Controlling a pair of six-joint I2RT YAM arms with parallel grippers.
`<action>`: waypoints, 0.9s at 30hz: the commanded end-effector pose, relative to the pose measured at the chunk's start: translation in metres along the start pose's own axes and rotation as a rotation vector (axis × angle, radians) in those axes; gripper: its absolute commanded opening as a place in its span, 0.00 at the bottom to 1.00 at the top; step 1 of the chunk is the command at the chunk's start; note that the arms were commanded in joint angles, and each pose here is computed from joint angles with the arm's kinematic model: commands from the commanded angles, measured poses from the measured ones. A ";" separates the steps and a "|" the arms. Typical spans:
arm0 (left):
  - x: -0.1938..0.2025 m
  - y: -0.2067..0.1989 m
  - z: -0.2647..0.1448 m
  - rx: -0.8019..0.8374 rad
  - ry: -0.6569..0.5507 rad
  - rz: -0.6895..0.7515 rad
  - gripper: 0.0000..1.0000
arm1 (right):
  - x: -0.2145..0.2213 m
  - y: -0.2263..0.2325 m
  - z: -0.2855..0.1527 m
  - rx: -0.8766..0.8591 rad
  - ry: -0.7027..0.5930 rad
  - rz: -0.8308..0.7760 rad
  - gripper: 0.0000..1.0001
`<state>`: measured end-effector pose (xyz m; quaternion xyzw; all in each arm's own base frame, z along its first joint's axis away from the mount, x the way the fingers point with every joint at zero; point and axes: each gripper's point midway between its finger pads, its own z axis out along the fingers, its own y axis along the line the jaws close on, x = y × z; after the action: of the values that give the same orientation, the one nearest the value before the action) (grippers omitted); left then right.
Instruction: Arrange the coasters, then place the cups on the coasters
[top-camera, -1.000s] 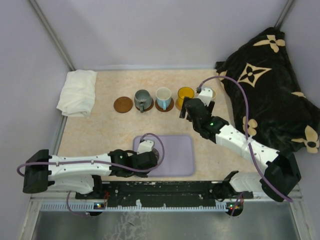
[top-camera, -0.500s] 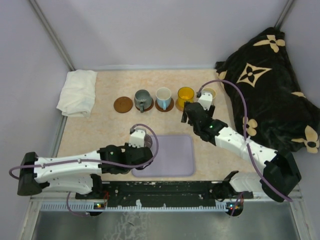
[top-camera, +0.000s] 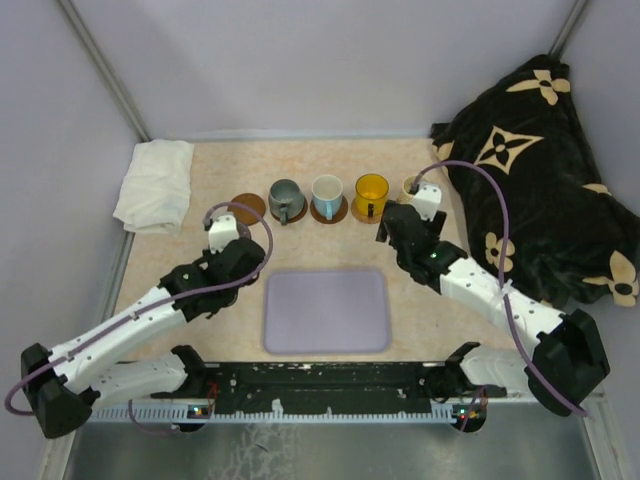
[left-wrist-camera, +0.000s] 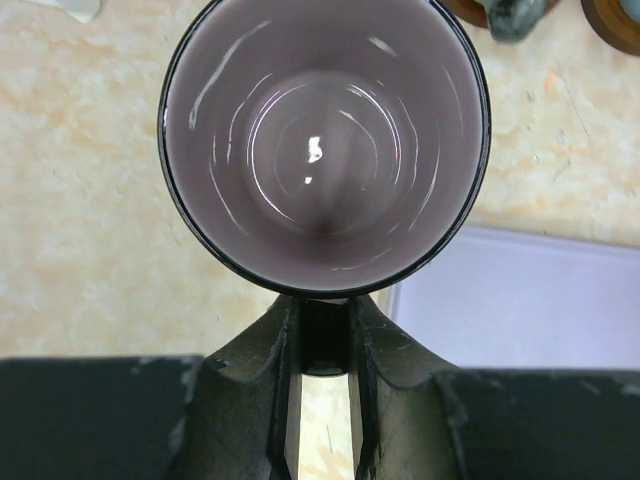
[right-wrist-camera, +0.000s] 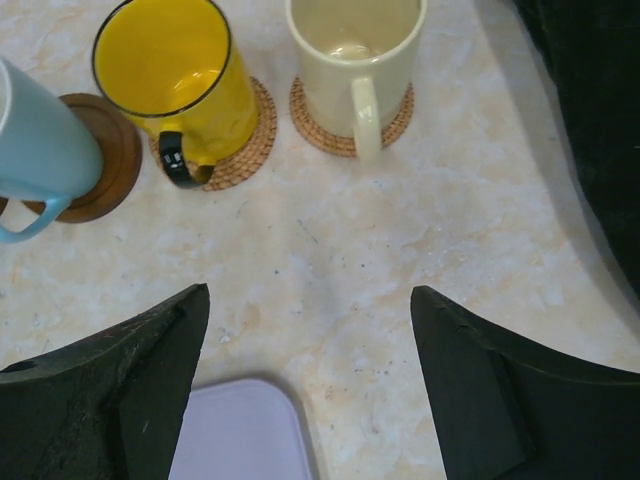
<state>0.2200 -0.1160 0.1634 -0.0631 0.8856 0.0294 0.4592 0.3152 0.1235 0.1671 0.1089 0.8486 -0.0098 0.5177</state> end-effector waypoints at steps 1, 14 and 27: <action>-0.042 -0.004 0.025 0.026 -0.115 -0.014 0.01 | -0.018 -0.024 0.004 0.050 -0.050 0.067 0.82; -0.104 0.001 0.129 0.039 -0.145 -0.056 0.00 | -0.046 -0.070 -0.003 0.129 -0.104 0.110 0.83; -0.139 -0.013 0.175 0.079 -0.273 -0.039 0.00 | -0.050 -0.067 -0.004 0.101 -0.134 0.136 0.81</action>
<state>0.4037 -0.0903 0.1257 -0.0558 0.8676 0.0189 0.4937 0.3156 0.0520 0.1883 0.1807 0.8207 -0.0367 0.5408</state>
